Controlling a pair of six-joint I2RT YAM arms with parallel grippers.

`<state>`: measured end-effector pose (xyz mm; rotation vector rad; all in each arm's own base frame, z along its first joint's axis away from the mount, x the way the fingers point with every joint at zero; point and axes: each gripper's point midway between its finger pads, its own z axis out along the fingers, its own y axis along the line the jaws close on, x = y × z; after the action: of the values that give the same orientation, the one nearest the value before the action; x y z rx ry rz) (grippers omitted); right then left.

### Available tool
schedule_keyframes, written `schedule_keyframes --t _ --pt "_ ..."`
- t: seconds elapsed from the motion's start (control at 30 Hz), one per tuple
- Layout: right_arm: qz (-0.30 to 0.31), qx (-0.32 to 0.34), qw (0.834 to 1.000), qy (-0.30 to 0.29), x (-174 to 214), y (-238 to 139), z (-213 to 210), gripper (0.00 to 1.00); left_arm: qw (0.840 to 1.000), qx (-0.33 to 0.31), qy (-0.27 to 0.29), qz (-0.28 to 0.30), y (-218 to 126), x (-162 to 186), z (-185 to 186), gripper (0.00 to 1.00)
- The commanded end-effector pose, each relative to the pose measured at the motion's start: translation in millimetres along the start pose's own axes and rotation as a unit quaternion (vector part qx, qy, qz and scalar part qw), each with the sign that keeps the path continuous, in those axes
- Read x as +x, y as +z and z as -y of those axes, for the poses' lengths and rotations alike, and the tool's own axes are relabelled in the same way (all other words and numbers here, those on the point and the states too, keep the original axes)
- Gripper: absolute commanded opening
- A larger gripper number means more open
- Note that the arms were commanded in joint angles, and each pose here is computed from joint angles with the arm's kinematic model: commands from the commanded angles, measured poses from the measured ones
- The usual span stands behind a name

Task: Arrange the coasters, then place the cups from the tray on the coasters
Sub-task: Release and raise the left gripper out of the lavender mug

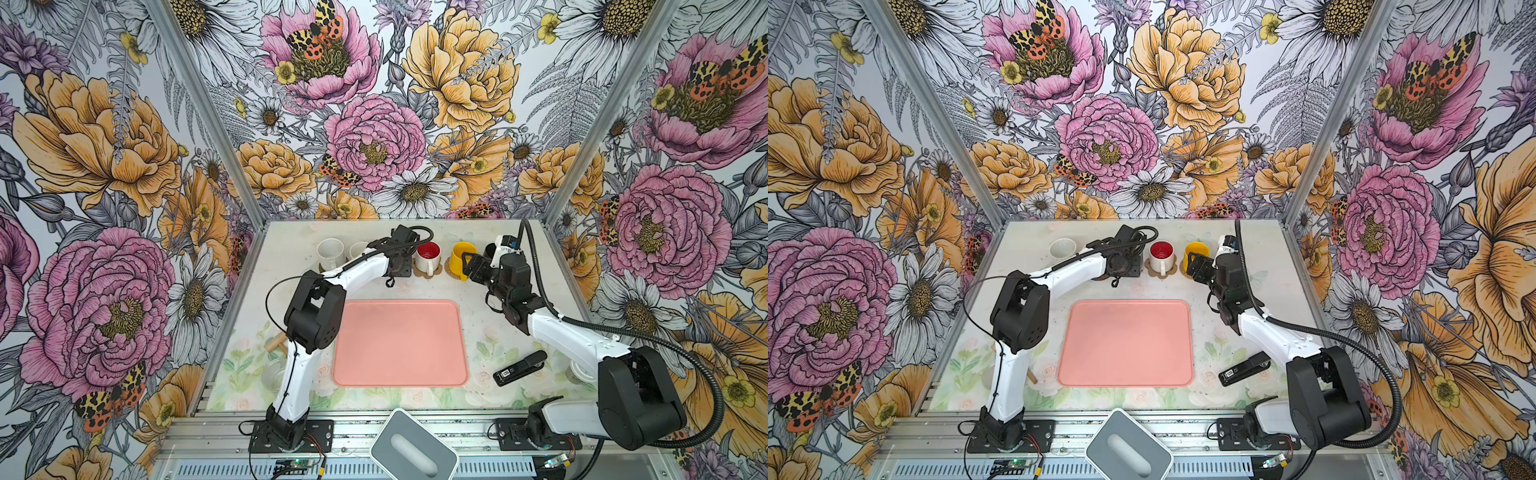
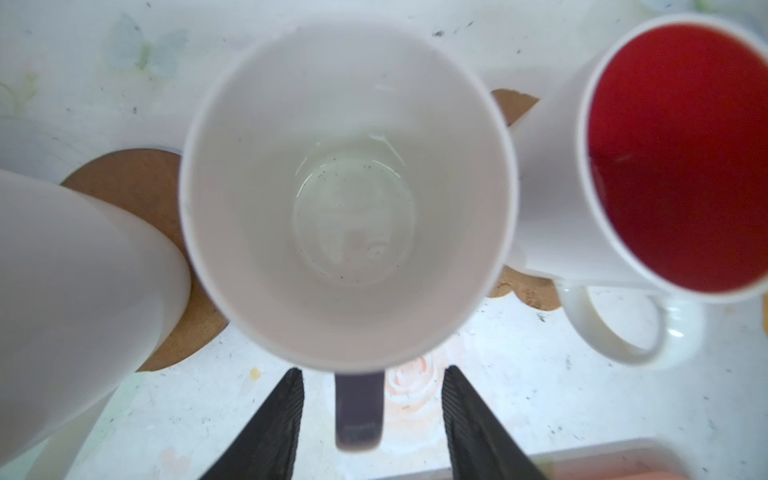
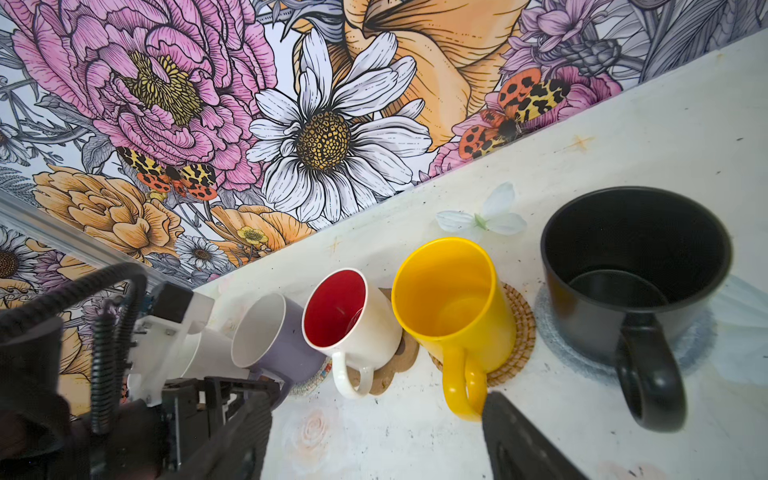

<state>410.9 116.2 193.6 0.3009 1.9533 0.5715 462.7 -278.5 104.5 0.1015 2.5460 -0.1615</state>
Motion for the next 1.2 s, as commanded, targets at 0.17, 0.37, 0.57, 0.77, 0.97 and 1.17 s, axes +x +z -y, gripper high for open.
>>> schedule_keyframes --t 0.17,0.37,0.57,0.77,0.97,1.17 --pt "0.000 -0.005 1.000 -0.002 -1.7 1.3 -1.7 0.83 0.996 0.018 0.012 0.091 -83.1 -40.0 6.7 0.59" --pt "-0.003 -0.016 1.000 -0.004 -1.8 0.8 -6.4 0.83 0.986 0.043 0.010 0.163 -147.0 -54.9 1.0 0.63" --pt "-0.003 -0.018 1.000 -0.006 -3.0 -2.2 -7.4 0.83 0.968 0.059 0.008 0.244 -201.9 -56.6 -19.0 0.78" --pt "-0.002 -0.015 1.000 -0.010 -3.8 -8.3 -7.1 0.83 0.954 0.027 0.009 0.300 -233.2 -40.1 -60.9 0.93" --pt "0.001 0.016 0.999 -0.037 -10.5 -22.0 0.3 1.00 0.947 -0.030 -0.002 0.319 -242.5 -17.6 -113.2 0.99" --pt "0.019 0.046 0.997 -0.061 -17.3 -42.2 10.0 0.99 0.945 -0.082 -0.032 0.316 -238.2 4.7 -168.2 0.99"
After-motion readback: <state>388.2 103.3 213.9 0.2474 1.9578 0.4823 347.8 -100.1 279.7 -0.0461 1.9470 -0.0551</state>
